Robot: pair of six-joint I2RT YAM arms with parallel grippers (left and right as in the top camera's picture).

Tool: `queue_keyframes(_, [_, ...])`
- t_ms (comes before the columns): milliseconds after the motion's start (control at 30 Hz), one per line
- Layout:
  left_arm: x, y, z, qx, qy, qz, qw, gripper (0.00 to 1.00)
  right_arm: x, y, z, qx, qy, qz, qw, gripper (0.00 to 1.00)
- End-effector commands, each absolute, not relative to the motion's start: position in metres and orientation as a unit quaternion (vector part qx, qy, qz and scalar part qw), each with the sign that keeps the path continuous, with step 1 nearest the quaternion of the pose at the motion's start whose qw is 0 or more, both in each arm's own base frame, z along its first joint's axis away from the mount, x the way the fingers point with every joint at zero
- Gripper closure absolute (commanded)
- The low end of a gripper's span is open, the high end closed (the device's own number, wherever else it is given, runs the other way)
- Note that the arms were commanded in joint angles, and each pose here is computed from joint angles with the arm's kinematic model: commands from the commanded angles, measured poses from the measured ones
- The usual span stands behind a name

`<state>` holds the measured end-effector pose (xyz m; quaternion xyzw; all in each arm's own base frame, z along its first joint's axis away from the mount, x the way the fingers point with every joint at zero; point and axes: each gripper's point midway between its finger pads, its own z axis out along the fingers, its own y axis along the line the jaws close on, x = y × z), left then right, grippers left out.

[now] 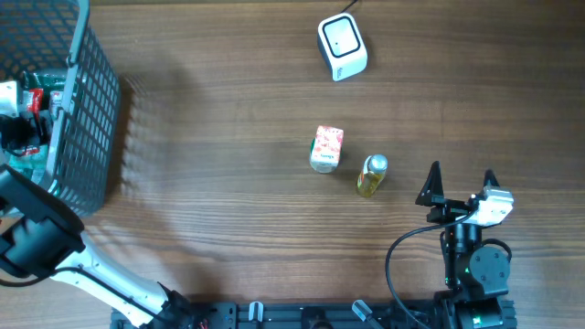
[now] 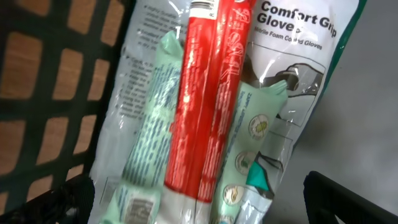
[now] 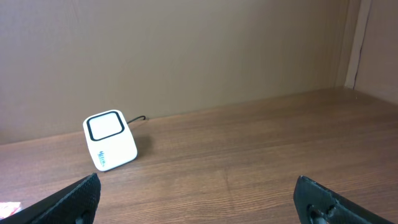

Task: Scan the item barcode
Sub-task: 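Grasp the red and green packets with the left gripper and lift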

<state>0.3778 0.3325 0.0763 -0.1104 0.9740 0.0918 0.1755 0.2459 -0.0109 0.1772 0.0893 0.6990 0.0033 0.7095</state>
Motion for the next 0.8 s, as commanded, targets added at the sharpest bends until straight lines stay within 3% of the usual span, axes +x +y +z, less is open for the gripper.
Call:
queue_keyframes(0, [0.383, 0.329, 0.06, -0.049, 0.981, 0.082, 0.169, 0.0, 0.246, -0.013, 0.178, 0.095, 0.696, 0.001, 0.711, 0.0])
queue_keyframes(367, [0.398, 0.328, 0.038, -0.022, 0.98, 0.064, 0.189, 0.0, 0.246, -0.013, 0.178, 0.095, 0.696, 0.001, 0.711, 0.0])
queue_keyframes(667, [0.389, 0.322, -0.004, -0.03, 0.987, 0.038, 0.154, 0.0, 0.246, -0.013, 0.178, 0.095, 0.696, 0.001, 0.711, 0.0])
queue_keyframes(767, [0.387, 0.321, -0.007, -0.031, 0.988, 0.035, 0.15, 0.07, 0.246, -0.013, 0.178, 0.095, 0.696, 0.001, 0.711, 0.0])
